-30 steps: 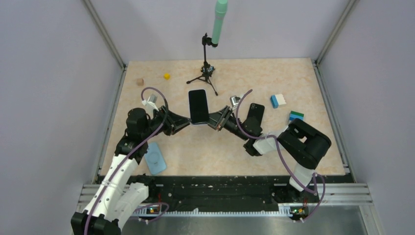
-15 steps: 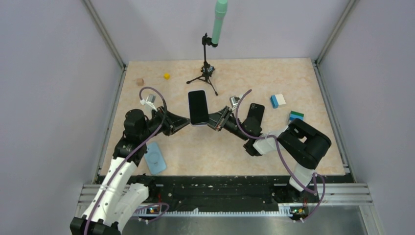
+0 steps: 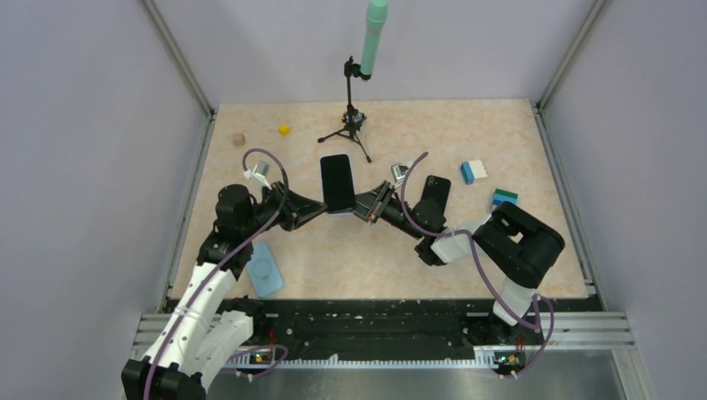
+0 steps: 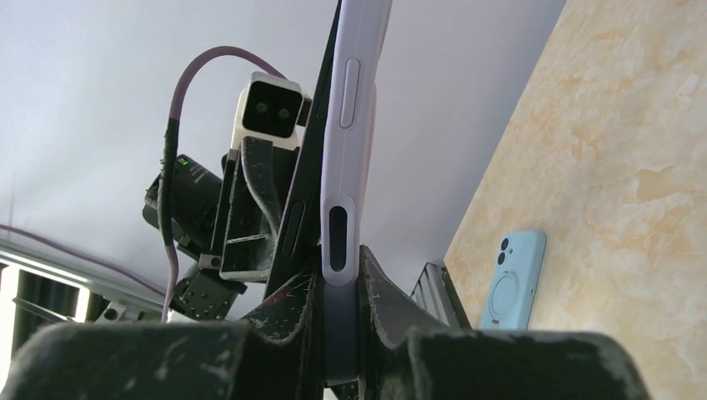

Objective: Take the phone out of the phone case
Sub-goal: Remove the phone case from the phone, then place the phone case at the center of the board, then place the phone at the center of the board.

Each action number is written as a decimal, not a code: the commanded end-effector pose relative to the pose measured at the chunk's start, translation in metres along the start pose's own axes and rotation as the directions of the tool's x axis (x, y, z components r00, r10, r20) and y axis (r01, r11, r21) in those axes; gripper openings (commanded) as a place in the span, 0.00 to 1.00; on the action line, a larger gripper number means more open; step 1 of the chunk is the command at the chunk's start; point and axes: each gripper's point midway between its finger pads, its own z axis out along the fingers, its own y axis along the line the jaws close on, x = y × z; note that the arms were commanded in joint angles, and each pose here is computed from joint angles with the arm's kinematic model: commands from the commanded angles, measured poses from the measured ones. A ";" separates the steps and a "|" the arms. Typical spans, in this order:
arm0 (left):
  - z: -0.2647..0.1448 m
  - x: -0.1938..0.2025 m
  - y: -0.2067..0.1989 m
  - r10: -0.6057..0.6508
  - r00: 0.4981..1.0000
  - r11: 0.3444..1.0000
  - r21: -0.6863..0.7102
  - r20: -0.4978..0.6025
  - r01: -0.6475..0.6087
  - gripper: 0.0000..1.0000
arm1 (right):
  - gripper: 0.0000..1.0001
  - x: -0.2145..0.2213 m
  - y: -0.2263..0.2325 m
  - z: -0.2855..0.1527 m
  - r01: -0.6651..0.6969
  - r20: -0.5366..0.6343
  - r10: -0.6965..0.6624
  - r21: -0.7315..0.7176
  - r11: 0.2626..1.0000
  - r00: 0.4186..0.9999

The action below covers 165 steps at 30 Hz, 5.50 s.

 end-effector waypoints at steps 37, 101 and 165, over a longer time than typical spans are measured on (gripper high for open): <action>0.016 0.000 -0.025 -0.069 0.992 0.982 0.166 -0.103 0.085 0.00 | 0.00 0.017 0.115 0.013 -0.031 -0.092 -0.001 -0.346 0.938 0.996; 0.075 -0.116 0.144 0.240 0.940 0.772 -0.539 -0.243 -0.336 0.00 | 0.00 -0.071 -0.166 0.065 0.208 -0.032 -0.216 0.439 0.874 0.976; -0.066 -0.122 0.194 0.158 0.987 0.296 -0.954 0.006 -0.042 0.87 | 0.99 -0.038 -0.136 0.042 0.523 -0.109 -0.564 0.544 0.656 0.819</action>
